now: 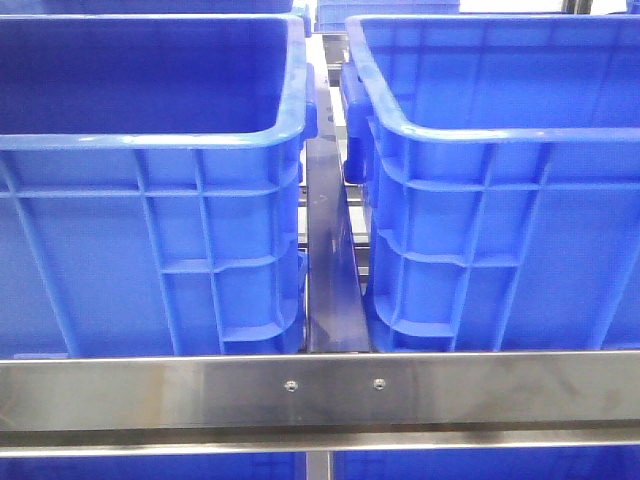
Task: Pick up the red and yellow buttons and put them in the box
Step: 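Lower the left gripper onto a yellow-capped button in the row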
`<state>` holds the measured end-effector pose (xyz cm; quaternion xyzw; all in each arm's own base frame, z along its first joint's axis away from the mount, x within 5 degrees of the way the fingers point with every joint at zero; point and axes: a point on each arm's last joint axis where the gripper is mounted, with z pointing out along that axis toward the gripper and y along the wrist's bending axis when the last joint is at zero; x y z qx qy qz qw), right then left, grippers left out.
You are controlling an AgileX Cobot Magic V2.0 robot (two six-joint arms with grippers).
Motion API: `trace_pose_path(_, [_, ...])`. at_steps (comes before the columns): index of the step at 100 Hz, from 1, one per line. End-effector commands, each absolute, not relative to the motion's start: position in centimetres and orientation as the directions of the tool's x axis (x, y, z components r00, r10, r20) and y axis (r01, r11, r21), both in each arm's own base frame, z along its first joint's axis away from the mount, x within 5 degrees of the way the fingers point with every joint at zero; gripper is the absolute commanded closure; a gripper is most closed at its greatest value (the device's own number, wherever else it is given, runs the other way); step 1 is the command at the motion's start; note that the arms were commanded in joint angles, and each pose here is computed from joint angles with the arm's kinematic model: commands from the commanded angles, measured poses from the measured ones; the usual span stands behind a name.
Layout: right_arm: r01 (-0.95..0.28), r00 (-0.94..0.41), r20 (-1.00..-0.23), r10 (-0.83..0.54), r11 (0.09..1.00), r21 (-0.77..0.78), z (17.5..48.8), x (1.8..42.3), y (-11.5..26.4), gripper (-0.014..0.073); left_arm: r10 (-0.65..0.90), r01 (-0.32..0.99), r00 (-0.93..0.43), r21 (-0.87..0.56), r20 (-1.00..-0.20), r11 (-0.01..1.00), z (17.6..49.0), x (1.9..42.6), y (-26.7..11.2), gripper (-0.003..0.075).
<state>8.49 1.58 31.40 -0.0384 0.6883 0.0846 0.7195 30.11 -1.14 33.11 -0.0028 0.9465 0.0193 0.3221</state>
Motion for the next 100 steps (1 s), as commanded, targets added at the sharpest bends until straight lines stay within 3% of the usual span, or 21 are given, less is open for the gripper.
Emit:
trace_pose_path(1, [-0.156, 0.067, -0.995, 0.069, 0.986, 0.058, 32.3, 8.5, 1.4, 0.0662, -0.019, -0.043, -0.746, 0.018, -0.666, 0.999, 34.1, 31.1, -0.6, 0.0225])
trace_pose_path(100, [-0.162, 0.063, -0.996, 0.069, 0.985, 0.058, 32.2, 8.5, 1.5, 0.0662, -0.023, -0.041, -0.759, 0.012, -0.651, 0.999, 28.6, 36.0, -0.5, 0.0225])
